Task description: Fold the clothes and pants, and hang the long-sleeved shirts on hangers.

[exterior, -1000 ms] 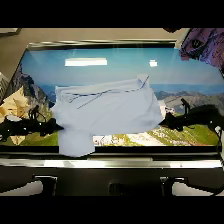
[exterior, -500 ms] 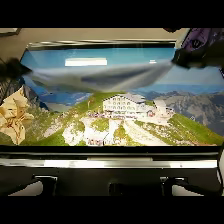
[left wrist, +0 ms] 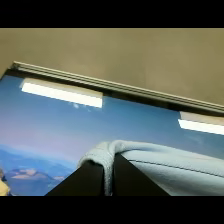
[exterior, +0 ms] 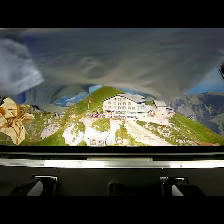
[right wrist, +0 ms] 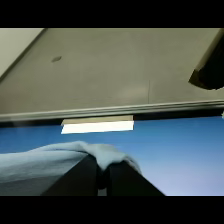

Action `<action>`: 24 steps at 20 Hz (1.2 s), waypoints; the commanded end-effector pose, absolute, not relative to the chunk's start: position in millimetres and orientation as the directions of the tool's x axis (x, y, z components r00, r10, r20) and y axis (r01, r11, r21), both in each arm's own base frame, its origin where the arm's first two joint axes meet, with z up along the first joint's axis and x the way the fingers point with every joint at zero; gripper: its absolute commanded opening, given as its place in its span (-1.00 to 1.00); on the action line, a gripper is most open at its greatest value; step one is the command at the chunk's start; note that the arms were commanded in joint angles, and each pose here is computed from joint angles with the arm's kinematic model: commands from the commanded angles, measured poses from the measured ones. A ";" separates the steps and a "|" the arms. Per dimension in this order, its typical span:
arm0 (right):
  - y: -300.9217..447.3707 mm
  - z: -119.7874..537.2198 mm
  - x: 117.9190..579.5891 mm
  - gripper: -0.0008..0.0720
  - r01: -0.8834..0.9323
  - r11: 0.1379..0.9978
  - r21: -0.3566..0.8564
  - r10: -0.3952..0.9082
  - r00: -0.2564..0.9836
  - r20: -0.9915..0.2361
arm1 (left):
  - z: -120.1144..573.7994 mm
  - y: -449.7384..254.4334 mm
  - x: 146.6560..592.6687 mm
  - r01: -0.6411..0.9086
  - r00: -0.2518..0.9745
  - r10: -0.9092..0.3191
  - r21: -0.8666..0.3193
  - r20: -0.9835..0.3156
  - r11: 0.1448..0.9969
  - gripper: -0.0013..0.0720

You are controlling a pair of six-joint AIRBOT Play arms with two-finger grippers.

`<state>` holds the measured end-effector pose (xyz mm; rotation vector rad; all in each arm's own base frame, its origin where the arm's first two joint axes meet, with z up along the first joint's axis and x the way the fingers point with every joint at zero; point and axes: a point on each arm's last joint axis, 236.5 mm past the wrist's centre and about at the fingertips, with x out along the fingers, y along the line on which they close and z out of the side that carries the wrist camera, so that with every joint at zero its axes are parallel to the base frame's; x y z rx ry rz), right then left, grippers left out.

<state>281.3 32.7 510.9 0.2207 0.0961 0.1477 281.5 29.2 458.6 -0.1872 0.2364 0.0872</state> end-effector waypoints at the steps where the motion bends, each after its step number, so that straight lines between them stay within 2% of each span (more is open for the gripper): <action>1: 15.7 524.3 251.9 -0.89 -0.061 0.961 0.269 0.072 0.997 -0.032 | 467.5 40.1 247.7 -0.182 0.969 0.149 -0.159 -0.199 0.970 -0.93; 3: 12.8 497.4 282.5 -0.89 -0.031 0.958 0.284 0.072 0.988 -0.137 | 458.4 39.6 264.5 -0.165 0.964 0.126 -0.157 -0.233 0.974 -0.93; 6: 5.1 418.9 355.4 -0.89 0.048 0.957 0.285 0.073 0.914 -0.399 | 413.0 34.4 320.0 -0.092 0.923 0.030 -0.146 -0.384 0.985 -0.93; 10: -3.5 283.6 452.4 -0.89 0.132 0.956 0.262 0.089 0.721 -0.687 | 285.7 25.4 411.6 -0.026 0.723 -0.138 -0.227 -0.677 0.974 -0.93; 13: -5.8 164.1 496.4 -0.89 0.182 0.953 0.241 0.112 0.529 -0.841 | 167.9 3.1 473.8 0.026 0.518 -0.224 -0.247 -0.825 0.969 -0.93; 15: -5.0 101.9 519.1 -0.89 0.184 0.955 0.233 0.132 0.441 -0.888 | 94.3 -13.7 509.8 0.032 0.430 -0.253 -0.266 -0.867 0.963 -0.92; 18: -9.9 39.0 557.9 -0.89 0.185 0.957 0.225 0.125 0.437 -0.891 | 19.4 -28.8 558.2 0.017 0.432 -0.257 -0.277 -0.865 0.961 -0.93; 21: -13.1 9.3 578.9 -0.89 0.193 0.954 0.228 0.118 0.458 -0.881 | -5.4 -36.0 592.1 0.015 0.494 -0.256 -0.287 -0.831 0.958 -0.92; 24: -14.4 4.7 581.1 -0.89 0.194 0.955 0.223 0.113 0.459 -0.881 | -7.0 -39.2 597.6 0.028 0.507 -0.268 -0.295 -0.819 0.955 -0.92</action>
